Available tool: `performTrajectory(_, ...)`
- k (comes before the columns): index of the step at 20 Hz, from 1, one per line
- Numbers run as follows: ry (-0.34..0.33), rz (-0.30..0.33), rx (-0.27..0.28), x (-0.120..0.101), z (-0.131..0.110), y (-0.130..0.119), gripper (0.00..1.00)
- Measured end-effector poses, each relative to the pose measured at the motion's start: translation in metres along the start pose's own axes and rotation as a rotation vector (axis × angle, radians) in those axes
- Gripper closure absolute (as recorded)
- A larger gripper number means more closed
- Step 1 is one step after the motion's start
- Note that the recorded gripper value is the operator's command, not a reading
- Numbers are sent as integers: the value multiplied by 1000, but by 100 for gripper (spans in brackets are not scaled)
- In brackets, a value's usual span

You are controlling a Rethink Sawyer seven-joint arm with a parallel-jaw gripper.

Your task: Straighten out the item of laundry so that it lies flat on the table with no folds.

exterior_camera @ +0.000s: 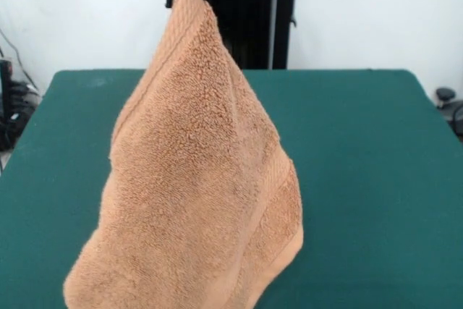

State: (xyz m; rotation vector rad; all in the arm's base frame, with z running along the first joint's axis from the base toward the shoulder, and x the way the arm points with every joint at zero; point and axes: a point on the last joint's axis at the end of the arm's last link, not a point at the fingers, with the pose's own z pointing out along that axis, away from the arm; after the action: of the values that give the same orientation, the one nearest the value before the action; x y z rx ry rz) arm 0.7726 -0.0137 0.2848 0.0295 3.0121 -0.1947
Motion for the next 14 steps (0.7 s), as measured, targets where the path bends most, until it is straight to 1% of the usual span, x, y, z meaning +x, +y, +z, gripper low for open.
performTrajectory(6,-40,-5,2,21,13,7,100)
performTrajectory(14,-67,-3,1,48,33,11,100)
